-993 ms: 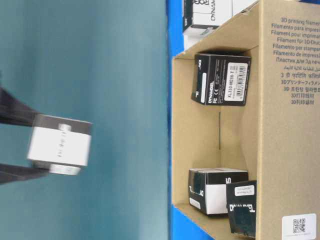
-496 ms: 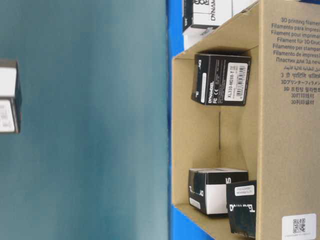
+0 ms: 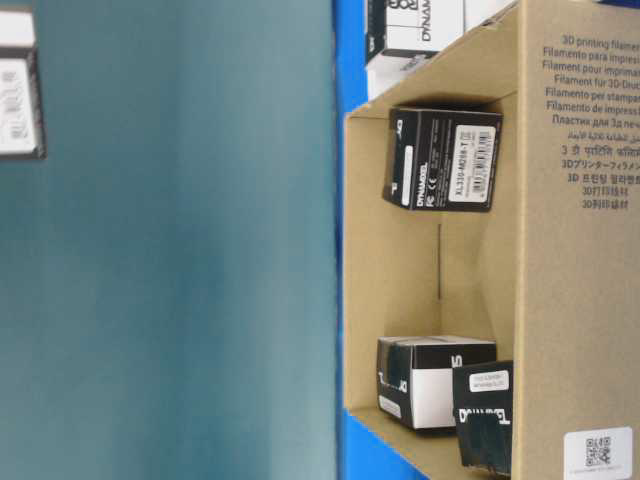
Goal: Pick a box that is randomly placed inside the cardboard box.
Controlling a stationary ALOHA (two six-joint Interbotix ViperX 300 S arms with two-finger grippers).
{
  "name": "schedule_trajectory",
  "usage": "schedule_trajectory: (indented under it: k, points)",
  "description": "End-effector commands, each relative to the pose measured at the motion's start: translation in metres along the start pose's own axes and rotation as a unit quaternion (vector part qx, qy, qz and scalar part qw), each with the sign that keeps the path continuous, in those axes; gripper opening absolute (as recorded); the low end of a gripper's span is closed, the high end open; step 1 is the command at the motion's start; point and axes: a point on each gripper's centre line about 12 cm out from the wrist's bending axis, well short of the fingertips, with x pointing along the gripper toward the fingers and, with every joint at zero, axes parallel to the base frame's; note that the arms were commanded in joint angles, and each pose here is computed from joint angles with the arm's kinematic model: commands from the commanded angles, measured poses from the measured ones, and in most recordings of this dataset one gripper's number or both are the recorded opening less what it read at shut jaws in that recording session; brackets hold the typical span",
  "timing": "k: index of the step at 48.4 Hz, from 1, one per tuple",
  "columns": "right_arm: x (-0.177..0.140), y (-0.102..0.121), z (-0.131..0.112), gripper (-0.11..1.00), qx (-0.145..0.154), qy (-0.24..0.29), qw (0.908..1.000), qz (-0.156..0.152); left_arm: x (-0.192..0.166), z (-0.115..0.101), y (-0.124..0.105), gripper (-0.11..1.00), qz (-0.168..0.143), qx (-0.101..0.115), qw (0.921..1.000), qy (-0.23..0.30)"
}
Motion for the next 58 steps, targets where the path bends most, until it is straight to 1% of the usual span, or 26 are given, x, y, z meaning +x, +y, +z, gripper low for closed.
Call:
schedule_trajectory:
  k: [1, 4, 7, 9, 12, 15, 17, 18, 24, 29, 33, 37, 39, 45, 51, 58]
  points:
    - [-0.021, -0.024, -0.022, 0.58, 0.011, -0.047, 0.9983, 0.032, 0.002, 0.013, -0.001, -0.07, 0.001, 0.0, 0.9999, -0.01]
    - [-0.024, -0.041, -0.038, 0.58, 0.023, -0.072, 0.9955, 0.057, 0.004, 0.012, -0.001, -0.07, 0.001, 0.0, 1.0, -0.007]
    - [-0.017, -0.059, -0.057, 0.58, 0.035, -0.079, 0.9933, 0.076, 0.006, 0.011, -0.001, -0.07, 0.002, 0.0, 1.0, -0.003]
    - [-0.009, -0.068, -0.07, 0.58, 0.037, -0.081, 0.992, 0.09, 0.007, 0.011, 0.0, -0.07, 0.003, -0.001, 1.0, -0.001]
    - [0.006, -0.077, -0.089, 0.58, 0.031, -0.082, 0.9908, 0.103, 0.008, 0.011, 0.0, -0.07, 0.004, 0.0, 1.0, 0.0]
    - [0.027, -0.083, -0.107, 0.58, 0.021, -0.076, 0.9905, 0.113, 0.009, 0.011, 0.001, -0.07, 0.006, -0.001, 1.0, 0.0]
    - [0.039, -0.085, -0.119, 0.58, 0.016, -0.073, 0.9891, 0.127, 0.01, 0.012, 0.001, -0.07, 0.008, -0.002, 1.0, -0.001]
    - [0.042, -0.086, -0.123, 0.58, 0.017, -0.074, 0.9878, 0.136, 0.01, 0.012, 0.002, -0.07, 0.009, -0.002, 1.0, -0.001]
    - [0.058, -0.086, -0.134, 0.58, 0.011, -0.087, 0.9826, 0.164, 0.01, 0.013, 0.004, -0.07, 0.015, -0.003, 0.9999, -0.006]
    - [0.073, -0.085, -0.138, 0.58, -0.01, -0.09, 0.9824, 0.163, 0.009, 0.014, 0.005, -0.07, 0.02, -0.004, 0.9998, -0.007]
    - [0.088, -0.084, -0.142, 0.58, -0.042, -0.086, 0.9833, 0.154, 0.009, 0.013, 0.006, -0.07, 0.023, -0.004, 0.9997, -0.007]
    - [0.102, -0.08, -0.142, 0.58, -0.076, -0.084, 0.9823, 0.149, 0.01, 0.012, 0.006, -0.07, 0.023, -0.004, 0.9997, -0.004]
    - [0.111, -0.077, -0.141, 0.58, -0.097, -0.079, 0.9819, 0.142, 0.011, 0.012, 0.006, -0.07, 0.023, -0.005, 0.9997, -0.004]
    - [0.136, -0.066, -0.134, 0.58, -0.14, -0.058, 0.9807, 0.123, 0.012, 0.011, 0.007, -0.07, 0.024, -0.005, 0.9997, -0.001]
    - [0.158, -0.051, -0.122, 0.58, -0.181, -0.044, 0.9762, 0.111, 0.015, 0.012, 0.007, -0.07, 0.024, -0.006, 0.9997, -0.003]
    - [0.176, -0.035, -0.107, 0.58, -0.23, -0.037, 0.967, 0.103, 0.017, 0.014, 0.006, -0.07, 0.022, -0.005, 0.9997, -0.01]
